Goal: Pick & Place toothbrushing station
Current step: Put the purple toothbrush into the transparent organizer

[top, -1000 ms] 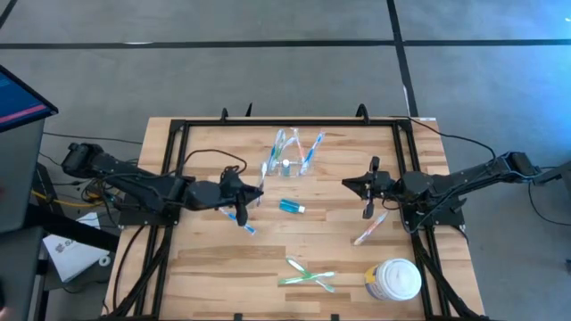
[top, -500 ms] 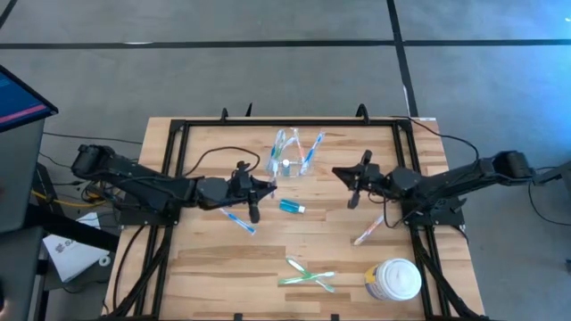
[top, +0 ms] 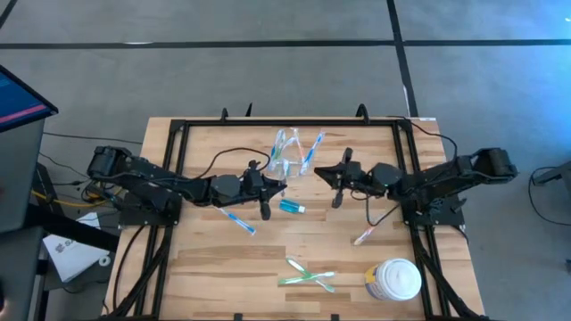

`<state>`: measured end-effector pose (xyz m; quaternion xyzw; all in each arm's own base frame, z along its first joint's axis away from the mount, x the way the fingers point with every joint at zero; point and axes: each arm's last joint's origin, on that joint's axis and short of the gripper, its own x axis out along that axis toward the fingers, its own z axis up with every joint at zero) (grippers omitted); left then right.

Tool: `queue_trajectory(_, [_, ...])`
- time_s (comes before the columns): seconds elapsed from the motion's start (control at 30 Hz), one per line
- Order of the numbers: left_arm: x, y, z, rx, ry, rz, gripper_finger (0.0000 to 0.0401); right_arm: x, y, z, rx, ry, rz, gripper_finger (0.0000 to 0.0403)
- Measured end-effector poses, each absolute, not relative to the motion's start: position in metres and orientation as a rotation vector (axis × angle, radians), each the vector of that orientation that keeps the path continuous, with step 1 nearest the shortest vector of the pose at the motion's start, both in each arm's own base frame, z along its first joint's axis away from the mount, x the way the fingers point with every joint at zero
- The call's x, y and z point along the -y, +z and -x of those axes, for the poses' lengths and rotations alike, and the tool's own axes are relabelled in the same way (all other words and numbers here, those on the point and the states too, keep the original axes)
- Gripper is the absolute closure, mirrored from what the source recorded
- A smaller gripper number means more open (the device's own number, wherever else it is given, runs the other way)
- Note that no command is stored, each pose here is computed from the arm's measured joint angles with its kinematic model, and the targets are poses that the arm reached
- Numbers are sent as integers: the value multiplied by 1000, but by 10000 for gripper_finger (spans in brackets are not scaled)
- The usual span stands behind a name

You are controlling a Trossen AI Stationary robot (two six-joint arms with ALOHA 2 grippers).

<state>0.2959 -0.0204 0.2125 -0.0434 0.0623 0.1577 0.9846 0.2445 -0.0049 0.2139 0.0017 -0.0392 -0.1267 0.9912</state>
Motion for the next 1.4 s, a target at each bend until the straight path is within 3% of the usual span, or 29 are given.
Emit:
queue_trajectory(0.33, [21, 210, -297, -127, 314, 87, 371, 3, 222, -287, 64, -140, 3, 386])
queue_trajectory(0.67, [22, 210, -298, -119, 313, 89, 371, 0, 225, -289, 77, -41, -28, 382])
queue_trajectory(1.13, [22, 211, -298, -117, 313, 89, 371, 3, 222, -293, 122, -51, -22, 264])
queue_trajectory(1.4, [22, 211, -298, -115, 311, 70, 371, 9, 228, -297, 134, -73, -64, 226])
